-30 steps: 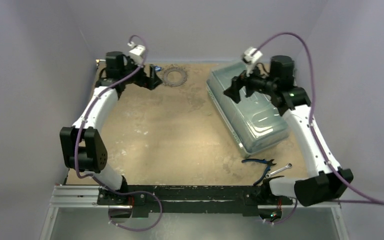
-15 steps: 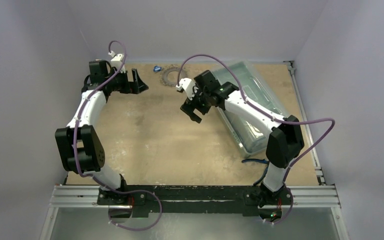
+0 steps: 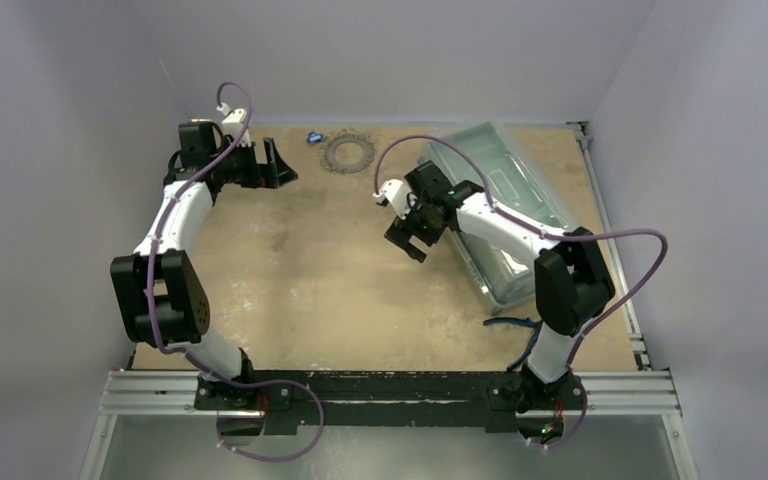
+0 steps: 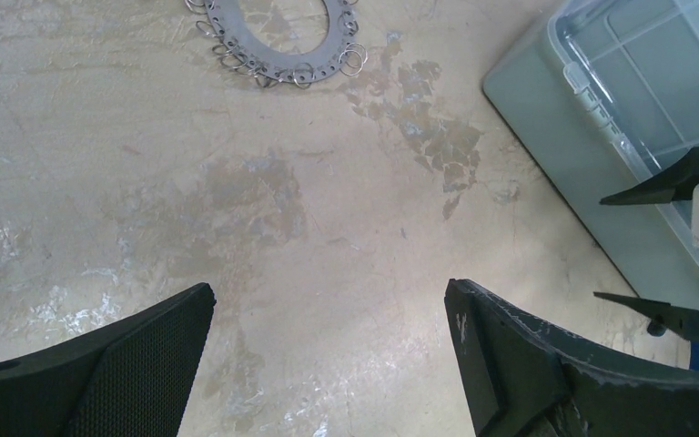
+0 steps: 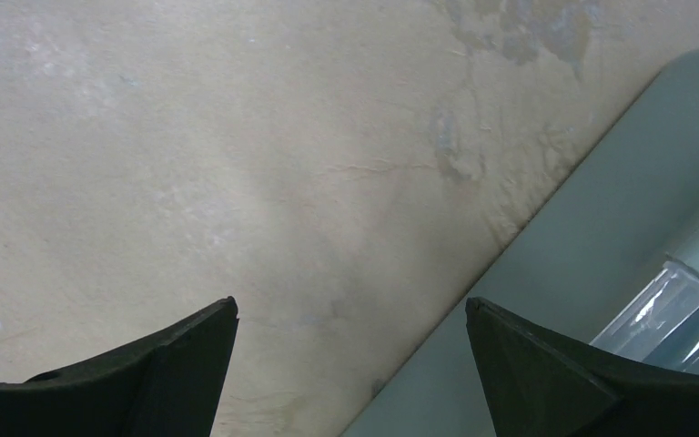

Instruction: Remove the keys from the keyring

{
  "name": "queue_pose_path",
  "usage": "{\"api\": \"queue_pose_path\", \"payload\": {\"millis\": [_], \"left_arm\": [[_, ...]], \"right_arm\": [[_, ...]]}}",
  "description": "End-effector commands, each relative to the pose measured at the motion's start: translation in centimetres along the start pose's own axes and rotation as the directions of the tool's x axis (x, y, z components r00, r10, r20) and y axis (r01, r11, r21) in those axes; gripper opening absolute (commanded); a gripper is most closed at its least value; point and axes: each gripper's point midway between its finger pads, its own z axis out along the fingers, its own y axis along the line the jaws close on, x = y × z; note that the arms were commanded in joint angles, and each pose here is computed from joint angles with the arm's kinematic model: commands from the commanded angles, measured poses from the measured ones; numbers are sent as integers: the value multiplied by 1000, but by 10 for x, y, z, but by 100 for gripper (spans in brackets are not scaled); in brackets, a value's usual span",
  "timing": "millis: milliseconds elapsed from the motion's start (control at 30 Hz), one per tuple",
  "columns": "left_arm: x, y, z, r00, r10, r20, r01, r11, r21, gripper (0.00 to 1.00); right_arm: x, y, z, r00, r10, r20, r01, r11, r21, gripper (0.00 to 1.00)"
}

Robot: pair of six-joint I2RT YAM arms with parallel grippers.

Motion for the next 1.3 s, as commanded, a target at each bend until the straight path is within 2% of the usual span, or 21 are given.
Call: {"api": "queue_pose_path", "payload": {"millis": [0,400,633,767,833,967,1133,1267], "left_arm": [[-3,-3,3,1000,-1,18,0,1000,26,99],[6,6,14,1000,23,-8,-23,1000,18,99],[10,8,41,974,208,-92,-215,974,-67,99],[-1,4,75,936,331,-118,-342,935,-95,99],[-16,0,97,922,374,-101,-382,921,-77,99],[-32,3,148,908,408,-98,-414,908,-59,99],[-34,-2,207,911,403,-91,-405,915,2,91],[-31,-2,242,922,385,-49,-383,923,35,90]], "right_arm": [[16,-47,-26,999,18,31,-21,994,107,99],[71,-131,-61,1000,19,-11,-16,969,245,99],[77,-172,-91,998,52,21,-56,949,310,99],[57,-161,-115,993,55,101,-80,961,265,99],[48,-141,-121,982,90,166,-122,974,193,99],[25,-104,-132,929,174,327,-200,979,49,99],[-14,-84,-155,816,272,510,-270,960,-80,99],[-12,-78,-148,809,282,515,-264,958,-110,99]]}}
